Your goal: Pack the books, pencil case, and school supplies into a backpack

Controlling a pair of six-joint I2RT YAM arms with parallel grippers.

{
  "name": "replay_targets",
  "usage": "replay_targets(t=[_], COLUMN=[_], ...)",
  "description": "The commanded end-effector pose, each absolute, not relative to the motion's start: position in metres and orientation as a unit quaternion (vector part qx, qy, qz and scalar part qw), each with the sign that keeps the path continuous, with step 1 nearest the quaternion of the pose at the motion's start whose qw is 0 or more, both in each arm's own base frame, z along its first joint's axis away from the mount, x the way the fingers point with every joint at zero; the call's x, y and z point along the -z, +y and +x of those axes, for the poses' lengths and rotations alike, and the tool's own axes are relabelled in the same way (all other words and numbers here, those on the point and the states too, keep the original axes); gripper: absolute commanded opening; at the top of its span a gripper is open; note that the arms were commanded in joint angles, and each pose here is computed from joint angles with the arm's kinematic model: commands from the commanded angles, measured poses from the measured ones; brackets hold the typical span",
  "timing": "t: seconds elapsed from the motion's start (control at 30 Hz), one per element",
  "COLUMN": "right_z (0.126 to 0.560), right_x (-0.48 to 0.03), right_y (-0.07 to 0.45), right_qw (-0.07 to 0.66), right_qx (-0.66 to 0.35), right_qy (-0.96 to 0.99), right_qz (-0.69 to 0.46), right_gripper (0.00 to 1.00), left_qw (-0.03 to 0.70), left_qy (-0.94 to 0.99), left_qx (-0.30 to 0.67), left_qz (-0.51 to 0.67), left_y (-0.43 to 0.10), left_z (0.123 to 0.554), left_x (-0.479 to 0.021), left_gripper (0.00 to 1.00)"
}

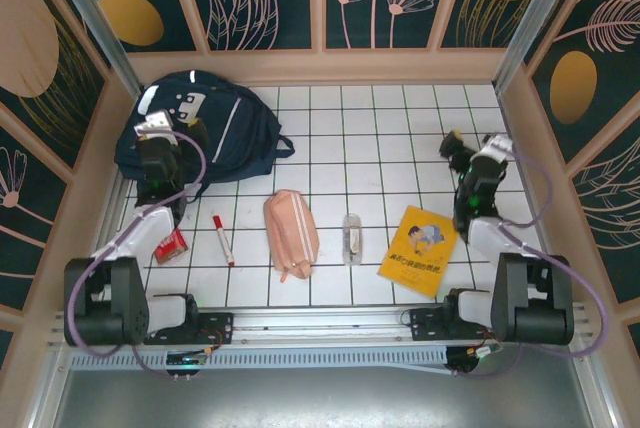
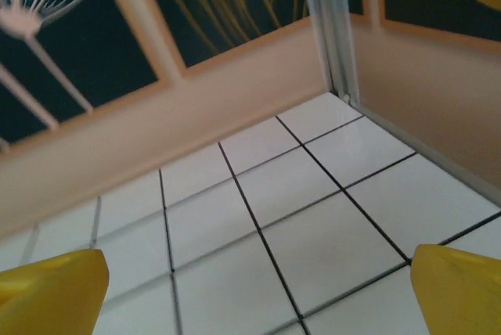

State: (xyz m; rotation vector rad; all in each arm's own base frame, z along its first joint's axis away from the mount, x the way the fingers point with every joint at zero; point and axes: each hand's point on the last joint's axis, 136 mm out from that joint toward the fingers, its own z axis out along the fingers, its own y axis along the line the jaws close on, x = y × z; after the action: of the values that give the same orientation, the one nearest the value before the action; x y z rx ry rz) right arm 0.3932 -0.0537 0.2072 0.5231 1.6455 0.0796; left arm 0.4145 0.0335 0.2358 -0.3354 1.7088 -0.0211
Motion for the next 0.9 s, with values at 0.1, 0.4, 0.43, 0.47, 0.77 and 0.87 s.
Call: replay_targets(t=[0.1,0.4,0.43,0.47,0.77,0.87], right_z=[0.392,0.348,0.339,0.331,0.291,0.298], right_x=[-0.16,-0.138,-0.134,-0.129,-0.1,-0.102], right_y=[0.001,0.181,0.198,0.212,0.301,0.311], right_qw=[0.466,0.353,0.335,0.32,0.246,0.245], right_qx=[-0.167,-0.251,-0.264,-0.272,-0.302,-0.313], right_qy=[0.831,0.901,0.904,0.907,0.911,0.907], right_qz=[0.253,-0.004,-0.021,-0.035,-0.137,-0.136], right_gripper=[0.93,0.82,0.82,0.81,0.75,0.74], left_qw=[0.537,0.42,0.41,0.401,0.391,0.399], left_qy=[0.82,0.889,0.894,0.899,0.901,0.899], left_qx=[0.133,0.17,0.167,0.165,0.147,0.122], left_qz=[-0.146,-0.069,-0.067,-0.064,-0.114,-0.13], left_y=[-0.007,-0.038,-0.038,-0.038,-0.026,-0.017], left_z=[0.393,0.369,0.365,0.361,0.398,0.426], left_x=[-0.217,-0.173,-0.168,-0.162,-0.148,-0.15], left_gripper=[0.99,0.99,0.99,0.99,0.99,0.99])
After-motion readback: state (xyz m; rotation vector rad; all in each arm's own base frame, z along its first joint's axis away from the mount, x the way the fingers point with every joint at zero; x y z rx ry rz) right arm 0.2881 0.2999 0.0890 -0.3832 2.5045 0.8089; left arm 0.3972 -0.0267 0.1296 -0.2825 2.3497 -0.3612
